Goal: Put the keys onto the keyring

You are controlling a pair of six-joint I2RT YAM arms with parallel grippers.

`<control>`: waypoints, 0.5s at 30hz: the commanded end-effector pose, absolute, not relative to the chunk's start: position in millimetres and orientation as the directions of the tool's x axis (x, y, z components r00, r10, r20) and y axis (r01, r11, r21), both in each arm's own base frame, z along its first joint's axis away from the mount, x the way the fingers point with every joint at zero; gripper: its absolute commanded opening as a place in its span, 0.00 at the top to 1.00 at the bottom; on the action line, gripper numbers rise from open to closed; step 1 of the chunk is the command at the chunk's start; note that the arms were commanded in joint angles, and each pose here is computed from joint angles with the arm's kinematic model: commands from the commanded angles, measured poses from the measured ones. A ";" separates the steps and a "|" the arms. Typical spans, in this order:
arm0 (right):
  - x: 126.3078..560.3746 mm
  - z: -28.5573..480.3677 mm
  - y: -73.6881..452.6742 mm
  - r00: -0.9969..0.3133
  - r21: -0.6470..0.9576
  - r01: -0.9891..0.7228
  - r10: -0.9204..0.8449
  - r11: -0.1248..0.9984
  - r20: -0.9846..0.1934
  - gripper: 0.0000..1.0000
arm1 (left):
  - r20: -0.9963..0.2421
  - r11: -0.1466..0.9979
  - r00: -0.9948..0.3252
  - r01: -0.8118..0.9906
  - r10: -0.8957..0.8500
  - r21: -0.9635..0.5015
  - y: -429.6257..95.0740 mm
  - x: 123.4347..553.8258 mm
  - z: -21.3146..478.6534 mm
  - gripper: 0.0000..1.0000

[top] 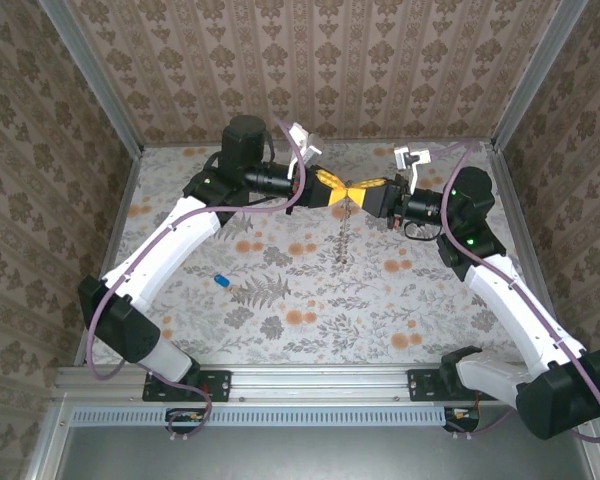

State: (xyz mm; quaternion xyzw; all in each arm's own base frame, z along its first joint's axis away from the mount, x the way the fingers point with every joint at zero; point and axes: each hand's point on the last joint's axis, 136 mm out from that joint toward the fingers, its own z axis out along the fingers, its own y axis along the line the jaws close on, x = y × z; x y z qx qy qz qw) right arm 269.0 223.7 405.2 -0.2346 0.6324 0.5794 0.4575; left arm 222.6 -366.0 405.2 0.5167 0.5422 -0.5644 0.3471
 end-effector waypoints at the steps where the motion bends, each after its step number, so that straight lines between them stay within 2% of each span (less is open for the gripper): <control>1: 261.0 412.8 224.2 -0.445 0.489 -0.846 0.223 0.213 -0.867 1.00 | -0.980 -0.209 -0.155 0.961 0.122 -0.178 -364.6 218.6 428.1 1.00; 4: 265.5 412.3 221.0 -0.424 0.478 -0.840 0.239 0.257 -0.873 1.00 | -0.981 -0.151 -0.158 0.973 0.114 -0.174 -364.1 226.6 429.7 0.98; 6: 267.6 416.0 217.4 -0.400 0.464 -0.841 0.258 0.278 -0.879 1.00 | -0.982 -0.088 -0.167 0.981 0.092 -0.175 -360.3 236.6 430.5 0.82; 8: 267.6 420.3 215.8 -0.382 0.453 -0.844 0.273 0.286 -0.883 1.00 | -0.980 -0.019 -0.190 0.981 0.054 -0.191 -353.7 248.8 431.7 0.73; 12: 265.0 431.3 211.5 -0.344 0.436 -0.852 0.317 0.291 -0.884 1.00 | -0.973 0.069 -0.229 0.970 -0.036 -0.231 -338.2 265.8 435.5 0.72; 15: 265.4 437.0 208.0 -0.321 0.431 -0.853 0.354 0.294 -0.878 1.00 | -0.969 0.071 -0.239 0.967 -0.069 -0.243 -334.3 263.1 435.6 0.73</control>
